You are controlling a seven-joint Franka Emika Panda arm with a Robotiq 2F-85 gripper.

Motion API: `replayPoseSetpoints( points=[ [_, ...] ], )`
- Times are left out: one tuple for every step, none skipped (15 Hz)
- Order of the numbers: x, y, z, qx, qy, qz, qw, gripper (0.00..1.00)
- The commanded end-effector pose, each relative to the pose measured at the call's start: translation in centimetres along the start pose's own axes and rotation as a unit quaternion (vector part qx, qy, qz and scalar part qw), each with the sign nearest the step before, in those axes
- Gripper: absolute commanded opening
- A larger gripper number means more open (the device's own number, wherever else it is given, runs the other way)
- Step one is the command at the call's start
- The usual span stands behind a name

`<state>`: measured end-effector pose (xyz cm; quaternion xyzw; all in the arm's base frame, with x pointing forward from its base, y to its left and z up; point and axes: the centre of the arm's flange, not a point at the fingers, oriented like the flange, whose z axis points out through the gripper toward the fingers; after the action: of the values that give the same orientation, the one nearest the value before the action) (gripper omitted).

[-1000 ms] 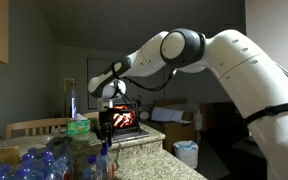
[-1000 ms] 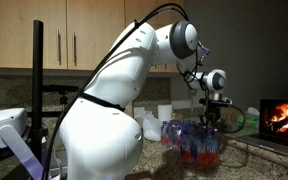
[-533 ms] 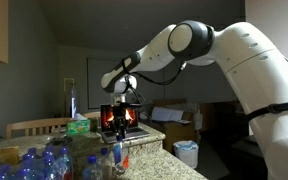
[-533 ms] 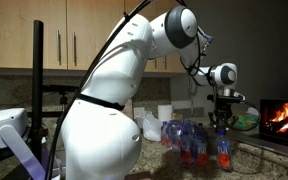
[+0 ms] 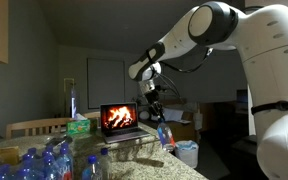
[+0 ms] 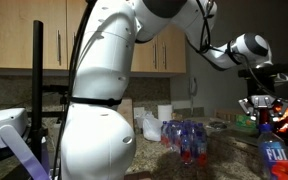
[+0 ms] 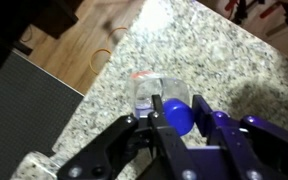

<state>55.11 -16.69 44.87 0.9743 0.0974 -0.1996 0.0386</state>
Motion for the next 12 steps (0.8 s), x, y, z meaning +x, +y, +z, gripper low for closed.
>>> replayPoseSetpoints(
  points=[
    [-4.6, 4.9, 2.1, -0.030, -0.007, -0.006, 0.9995, 0.15],
    [-4.9, 6.2, 2.9, -0.026, -0.005, -0.002, 0.9996, 0.15],
    [-4.8, 7.1, 3.2, -0.014, -0.002, -0.004, 0.9999, 0.15],
    [-4.6, 7.8, 3.6, 0.000, 0.006, -0.005, 1.0000, 0.15],
    [-4.3, 8.3, 4.1, 0.011, 0.016, 0.001, 0.9998, 0.15],
    [-3.8, 8.5, 4.5, 0.035, 0.038, 0.028, 0.9983, 0.15],
    [-3.2, 8.6, 4.8, 0.050, 0.061, 0.058, 0.9952, 0.15],
    [-2.5, 8.6, 4.9, 0.073, 0.077, 0.068, 0.9921, 0.15],
    [-1.7, 8.4, 5.2, 0.095, 0.089, 0.083, 0.9880, 0.15],
    [-1.0, 8.2, 5.5, 0.115, 0.099, 0.100, 0.9833, 0.15],
    [-0.5, 8.0, 5.6, 0.131, 0.109, 0.120, 0.9780, 0.15],
    [0.0, 7.9, 5.7, 0.147, 0.115, 0.143, 0.9721, 0.15]
  ],
)
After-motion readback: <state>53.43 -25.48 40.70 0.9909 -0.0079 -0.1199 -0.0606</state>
